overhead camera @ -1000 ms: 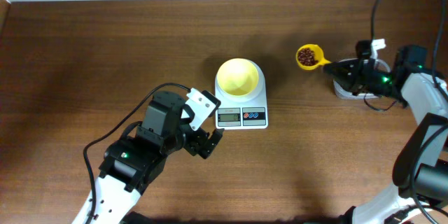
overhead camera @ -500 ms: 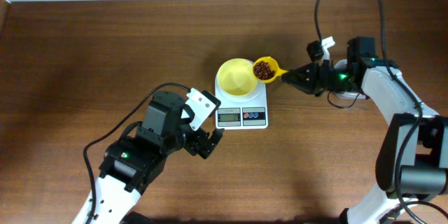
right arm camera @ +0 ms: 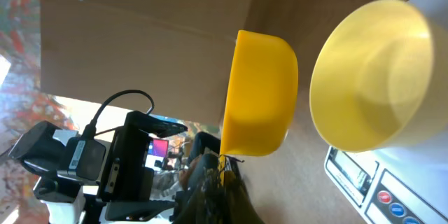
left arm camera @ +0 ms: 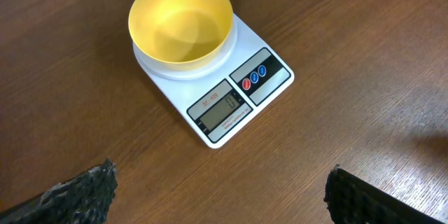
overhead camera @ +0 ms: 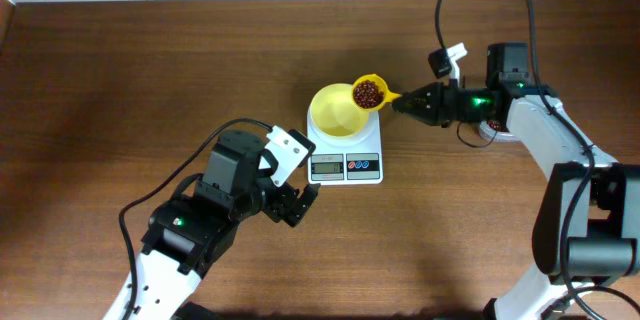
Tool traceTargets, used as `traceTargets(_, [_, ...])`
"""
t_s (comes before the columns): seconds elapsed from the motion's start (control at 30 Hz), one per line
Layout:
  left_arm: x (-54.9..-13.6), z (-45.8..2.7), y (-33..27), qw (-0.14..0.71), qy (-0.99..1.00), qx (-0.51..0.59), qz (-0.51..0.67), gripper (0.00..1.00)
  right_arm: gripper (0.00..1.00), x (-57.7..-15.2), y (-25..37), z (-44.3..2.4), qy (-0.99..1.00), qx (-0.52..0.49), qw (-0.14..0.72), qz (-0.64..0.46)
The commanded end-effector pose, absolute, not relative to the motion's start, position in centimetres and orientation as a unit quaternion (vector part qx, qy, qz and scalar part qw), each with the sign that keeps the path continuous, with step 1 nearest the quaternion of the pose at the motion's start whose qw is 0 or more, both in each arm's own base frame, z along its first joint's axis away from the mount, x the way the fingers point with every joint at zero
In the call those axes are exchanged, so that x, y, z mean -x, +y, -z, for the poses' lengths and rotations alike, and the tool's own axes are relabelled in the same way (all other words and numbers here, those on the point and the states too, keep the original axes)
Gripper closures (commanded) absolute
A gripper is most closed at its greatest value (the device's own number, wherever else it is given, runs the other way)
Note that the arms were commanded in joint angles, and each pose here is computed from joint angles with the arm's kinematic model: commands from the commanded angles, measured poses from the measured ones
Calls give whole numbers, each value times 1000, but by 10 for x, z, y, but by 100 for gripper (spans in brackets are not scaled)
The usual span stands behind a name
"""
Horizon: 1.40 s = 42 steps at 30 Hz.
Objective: Scoop item into bowl and weigh 50g on scale
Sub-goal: 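Carry the filled scoop left over the yellow bowl with the right gripper, then tilt the scoop with the right gripper to pour beans into the bowl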
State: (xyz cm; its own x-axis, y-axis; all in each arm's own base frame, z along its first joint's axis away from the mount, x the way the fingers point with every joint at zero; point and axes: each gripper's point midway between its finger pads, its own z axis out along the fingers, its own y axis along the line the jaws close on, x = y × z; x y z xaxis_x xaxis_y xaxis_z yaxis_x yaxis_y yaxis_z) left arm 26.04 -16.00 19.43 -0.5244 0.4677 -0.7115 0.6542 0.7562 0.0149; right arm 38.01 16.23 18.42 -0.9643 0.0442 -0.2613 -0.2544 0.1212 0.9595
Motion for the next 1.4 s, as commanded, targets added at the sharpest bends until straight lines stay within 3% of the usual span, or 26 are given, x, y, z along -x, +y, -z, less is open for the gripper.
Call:
traceTargets(0.0, [-257,-191,-163,359,860,-336,132,1,96,-384,179,-182,747,60,89,-657])
traceTargets(0.93, [-258,-191,-163,360,860,-336,132,1,96,-405,199,-141,824,106,170,-530])
traceTargets(1.37, [-257,-191,-163,359,860,-336,132,1,96,-404,201,-141,790,256,262,-492])
